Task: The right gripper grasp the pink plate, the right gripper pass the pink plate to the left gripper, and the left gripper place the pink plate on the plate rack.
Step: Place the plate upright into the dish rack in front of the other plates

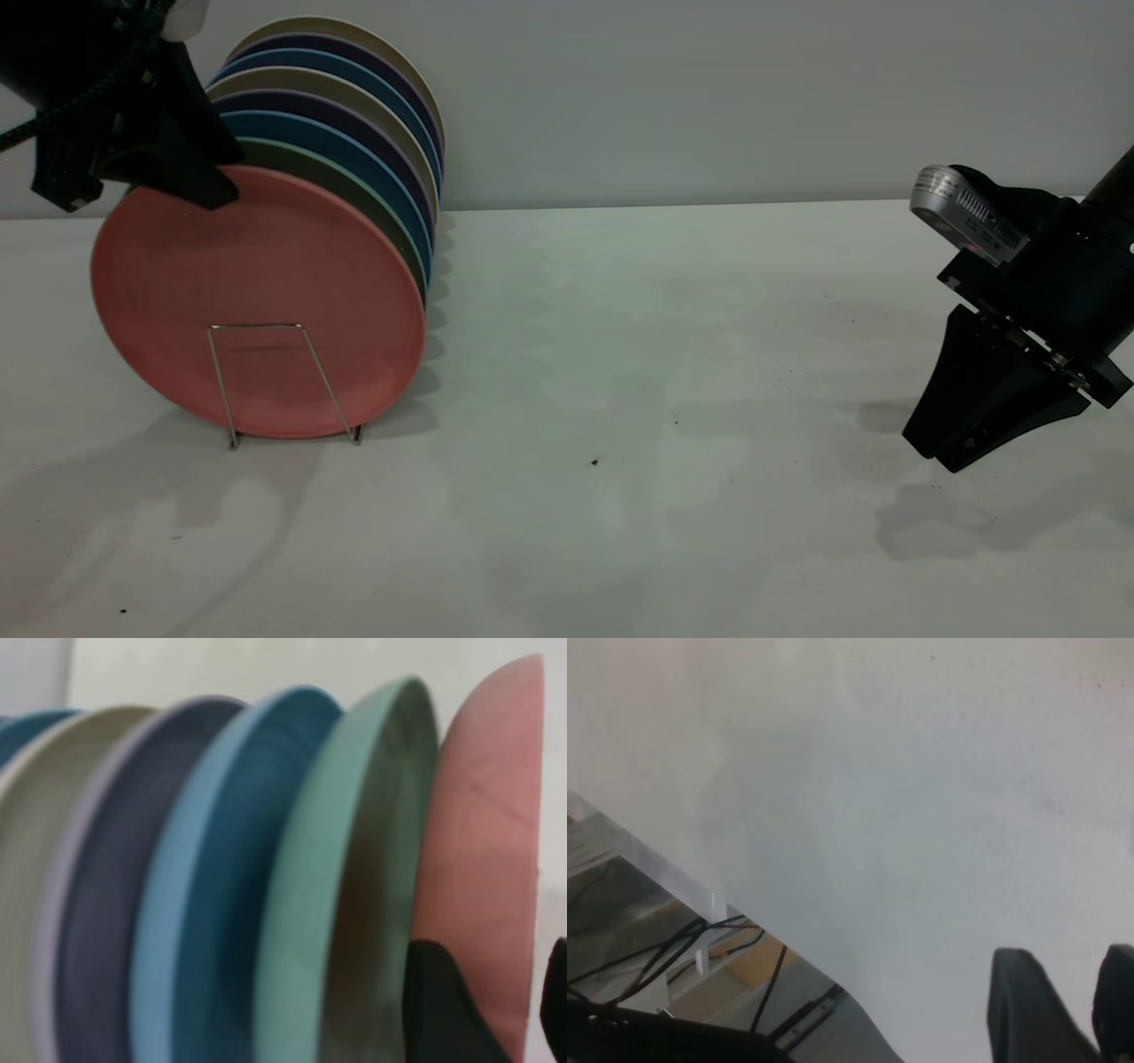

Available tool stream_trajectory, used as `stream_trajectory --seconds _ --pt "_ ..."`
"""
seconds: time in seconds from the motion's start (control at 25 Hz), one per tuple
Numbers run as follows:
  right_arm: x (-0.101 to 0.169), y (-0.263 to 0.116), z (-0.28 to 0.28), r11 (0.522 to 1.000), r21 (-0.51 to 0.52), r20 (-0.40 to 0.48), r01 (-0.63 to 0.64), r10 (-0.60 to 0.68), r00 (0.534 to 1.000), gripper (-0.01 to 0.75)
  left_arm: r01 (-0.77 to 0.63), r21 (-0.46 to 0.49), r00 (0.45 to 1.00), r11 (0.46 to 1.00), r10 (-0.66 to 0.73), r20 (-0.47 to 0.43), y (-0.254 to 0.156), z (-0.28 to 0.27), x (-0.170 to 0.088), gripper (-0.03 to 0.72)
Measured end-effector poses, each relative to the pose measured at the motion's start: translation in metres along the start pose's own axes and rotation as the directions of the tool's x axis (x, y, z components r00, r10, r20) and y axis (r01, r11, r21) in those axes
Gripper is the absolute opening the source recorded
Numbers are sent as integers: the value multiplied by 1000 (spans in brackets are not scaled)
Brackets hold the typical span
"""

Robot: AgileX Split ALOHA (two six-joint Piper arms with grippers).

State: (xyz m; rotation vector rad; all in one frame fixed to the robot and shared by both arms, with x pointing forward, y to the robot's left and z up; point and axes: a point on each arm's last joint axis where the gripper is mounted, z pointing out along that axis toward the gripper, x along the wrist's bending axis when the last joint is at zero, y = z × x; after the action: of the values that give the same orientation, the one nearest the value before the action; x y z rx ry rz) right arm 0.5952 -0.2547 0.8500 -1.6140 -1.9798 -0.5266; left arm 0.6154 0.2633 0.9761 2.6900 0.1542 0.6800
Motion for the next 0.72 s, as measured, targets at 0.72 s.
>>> stream_trajectory --seconds 0.72 --pt "0 0 0 1000 -3 3 0 0 1000 211 219 19 975 976 -218 -44 9 -35 3 424"
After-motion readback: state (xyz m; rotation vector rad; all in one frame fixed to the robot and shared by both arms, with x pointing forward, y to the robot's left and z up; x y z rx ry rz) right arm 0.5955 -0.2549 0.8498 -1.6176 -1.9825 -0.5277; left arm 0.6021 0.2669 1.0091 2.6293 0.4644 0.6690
